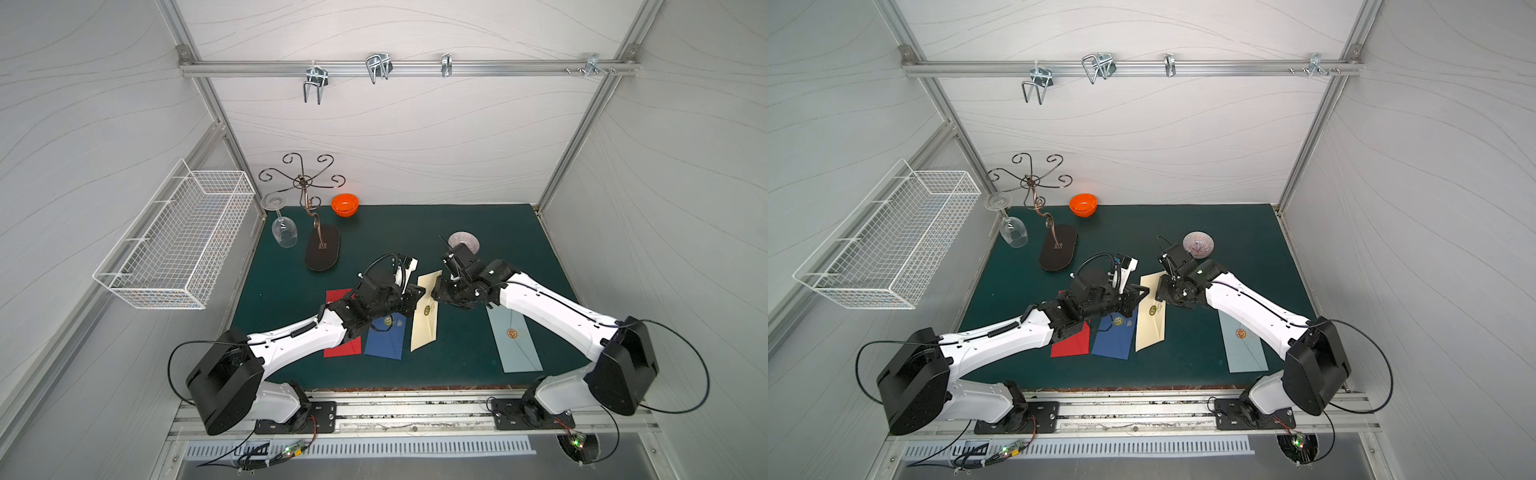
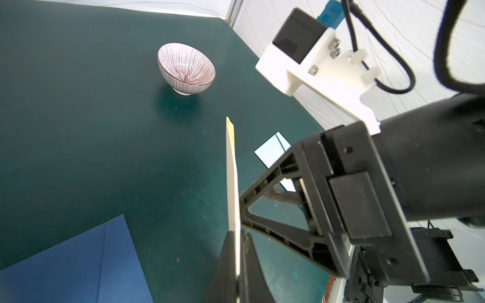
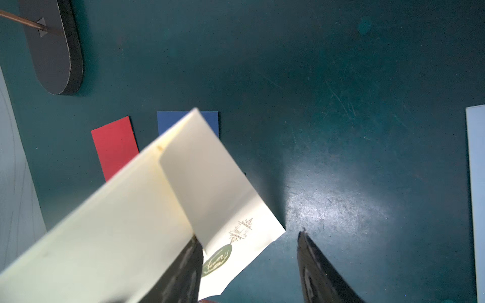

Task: Open the envelope
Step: Open the envelope flap on the envelope.

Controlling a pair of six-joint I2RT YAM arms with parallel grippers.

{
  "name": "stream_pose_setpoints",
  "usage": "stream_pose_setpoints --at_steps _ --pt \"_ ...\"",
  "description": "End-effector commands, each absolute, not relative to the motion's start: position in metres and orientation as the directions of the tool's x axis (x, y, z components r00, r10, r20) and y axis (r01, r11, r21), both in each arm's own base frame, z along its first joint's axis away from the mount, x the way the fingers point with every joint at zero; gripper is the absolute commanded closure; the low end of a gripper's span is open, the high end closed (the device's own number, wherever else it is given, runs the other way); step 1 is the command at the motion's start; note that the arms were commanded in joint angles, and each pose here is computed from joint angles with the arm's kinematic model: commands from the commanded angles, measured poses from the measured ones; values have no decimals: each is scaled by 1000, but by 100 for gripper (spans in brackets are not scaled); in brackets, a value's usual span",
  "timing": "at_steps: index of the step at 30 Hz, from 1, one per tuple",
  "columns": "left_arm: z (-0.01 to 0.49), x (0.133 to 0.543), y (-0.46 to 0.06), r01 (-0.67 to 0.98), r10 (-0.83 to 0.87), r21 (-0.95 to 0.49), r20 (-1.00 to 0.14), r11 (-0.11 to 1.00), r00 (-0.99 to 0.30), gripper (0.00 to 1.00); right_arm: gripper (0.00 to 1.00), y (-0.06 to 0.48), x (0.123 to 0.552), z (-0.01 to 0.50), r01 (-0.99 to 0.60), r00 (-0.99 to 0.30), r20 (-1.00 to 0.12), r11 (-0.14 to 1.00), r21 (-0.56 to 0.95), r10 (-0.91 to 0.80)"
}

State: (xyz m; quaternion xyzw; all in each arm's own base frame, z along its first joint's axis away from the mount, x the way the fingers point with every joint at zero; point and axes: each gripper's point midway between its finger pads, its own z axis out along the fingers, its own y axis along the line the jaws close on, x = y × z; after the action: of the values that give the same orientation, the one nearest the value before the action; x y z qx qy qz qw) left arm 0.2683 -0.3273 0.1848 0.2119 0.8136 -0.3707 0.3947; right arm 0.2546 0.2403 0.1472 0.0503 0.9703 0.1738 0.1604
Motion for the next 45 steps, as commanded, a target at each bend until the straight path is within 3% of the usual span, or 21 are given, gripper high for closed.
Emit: stream_pose_setpoints --at_steps 1,10,19,45 --pt "215 268 -332 693 16 -422 -848 585 -530 100 42 223 252 141 76 -943 -293 961 265 155" --pt "214 269 -329 691 25 -403 -854 600 -520 100 42 215 250 147 86 -938 -307 968 237 159" --pt "216 267 -331 701 26 -408 -855 585 -519 100 42 252 245 166 -26 -943 -312 909 416 116" --pt "221 264 -335 721 31 -408 -860 560 -510 100 41 207 251 151 88 -927 -346 980 178 146"
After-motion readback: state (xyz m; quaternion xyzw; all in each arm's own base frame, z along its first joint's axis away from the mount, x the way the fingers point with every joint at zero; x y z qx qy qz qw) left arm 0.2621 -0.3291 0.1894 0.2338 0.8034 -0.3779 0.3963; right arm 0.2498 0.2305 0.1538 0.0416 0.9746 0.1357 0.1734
